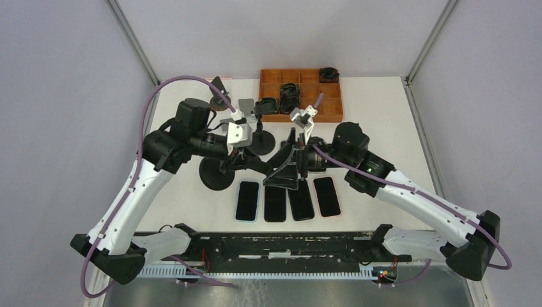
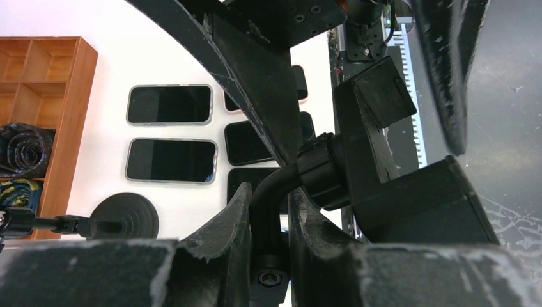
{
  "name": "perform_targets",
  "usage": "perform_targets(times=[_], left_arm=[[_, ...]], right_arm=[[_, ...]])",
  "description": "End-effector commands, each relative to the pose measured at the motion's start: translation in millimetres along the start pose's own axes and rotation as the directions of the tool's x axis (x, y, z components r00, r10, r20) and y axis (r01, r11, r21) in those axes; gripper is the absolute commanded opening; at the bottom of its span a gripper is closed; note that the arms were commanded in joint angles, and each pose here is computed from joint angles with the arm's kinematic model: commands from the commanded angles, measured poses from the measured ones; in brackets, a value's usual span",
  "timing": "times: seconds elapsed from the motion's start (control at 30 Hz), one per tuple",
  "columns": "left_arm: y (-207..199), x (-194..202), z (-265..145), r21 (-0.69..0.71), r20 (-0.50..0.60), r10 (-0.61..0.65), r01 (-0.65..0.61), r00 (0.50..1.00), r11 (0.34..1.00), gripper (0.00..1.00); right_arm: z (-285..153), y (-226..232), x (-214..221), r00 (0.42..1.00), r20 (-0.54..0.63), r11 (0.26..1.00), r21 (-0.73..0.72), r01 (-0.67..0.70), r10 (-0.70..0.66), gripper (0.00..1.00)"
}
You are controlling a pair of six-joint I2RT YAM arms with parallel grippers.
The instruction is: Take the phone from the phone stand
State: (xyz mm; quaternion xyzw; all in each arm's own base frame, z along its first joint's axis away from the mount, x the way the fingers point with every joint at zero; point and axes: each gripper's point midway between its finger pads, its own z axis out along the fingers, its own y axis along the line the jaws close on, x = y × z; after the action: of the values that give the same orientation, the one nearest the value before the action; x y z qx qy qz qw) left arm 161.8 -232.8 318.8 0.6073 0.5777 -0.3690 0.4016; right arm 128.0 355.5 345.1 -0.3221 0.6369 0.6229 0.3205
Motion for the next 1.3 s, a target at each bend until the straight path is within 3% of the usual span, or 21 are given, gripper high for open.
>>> perform_targets(times=[0.0,0.13,0.3,0.33,0.4,0.43,0.67,0.7,1.07,1.27], left_arm=[[0.5,0.0,-3.8,-0.007,-0.007,0.09,-0.09,0.996,0.996,0.02],[1.4,11.0,-3.7,-0.013,-0.041,0.101,-0.101,0.994,0.995,0.02],[1.9,12.3,-4.7,-0.018,-0.051,0.101,-0.102,0.994,0.995,0.03],[1.7,12.2,-4.9,-0.019,-0.051,0.101,-0.102,0.994,0.995,0.06],[1.0,12.9,-5.2,-0.02,-0.052,0.097,-0.099,0.994,0.995,0.24],[0.5,13.4,-5.6,-0.02,-0.054,0.097,-0.098,0.994,0.995,0.35],[-4.6,14.7,-6.5,-0.003,-0.056,0.092,-0.092,0.994,0.996,0.95],[-5.4,14.0,-6.9,0.0,-0.056,0.09,-0.09,0.994,0.996,0.99],[-8.0,4.4,-11.0,0.013,-0.067,0.015,-0.014,0.998,1.0,1.0],[2.0,-13.2,-15.5,-0.039,-0.059,-0.074,0.072,0.996,0.997,1.0]], right_arm=[[6.9,16.3,-33.9,0.995,0.094,0.999,-0.025,0.038,-0.035,0.75],[12.8,11.0,-33.7,0.996,0.092,1.0,-0.021,0.013,-0.011,0.6],[18.3,5.3,-31.4,0.997,0.079,1.0,-0.018,-0.012,0.014,0.25],[18.6,4.1,-31.5,0.997,0.079,1.0,-0.012,-0.014,0.015,0.18],[17.3,0.7,-36.1,0.996,0.092,1.0,0.023,-0.005,0.003,0.03],[16.2,-1.6,-37.3,0.995,0.095,0.999,0.043,0.001,-0.005,0.0],[3.6,-4.2,-47.7,0.99,0.131,0.991,0.129,0.037,-0.054,0.0],[1.4,-4.2,-49.3,0.989,0.135,0.989,0.142,0.046,-0.065,0.0],[-43.2,-30.3,-57.4,0.984,0.135,0.929,0.363,0.064,-0.12,0.0],[-83.1,-52.4,-67.0,0.978,0.14,0.858,0.509,0.065,-0.157,0.0]])
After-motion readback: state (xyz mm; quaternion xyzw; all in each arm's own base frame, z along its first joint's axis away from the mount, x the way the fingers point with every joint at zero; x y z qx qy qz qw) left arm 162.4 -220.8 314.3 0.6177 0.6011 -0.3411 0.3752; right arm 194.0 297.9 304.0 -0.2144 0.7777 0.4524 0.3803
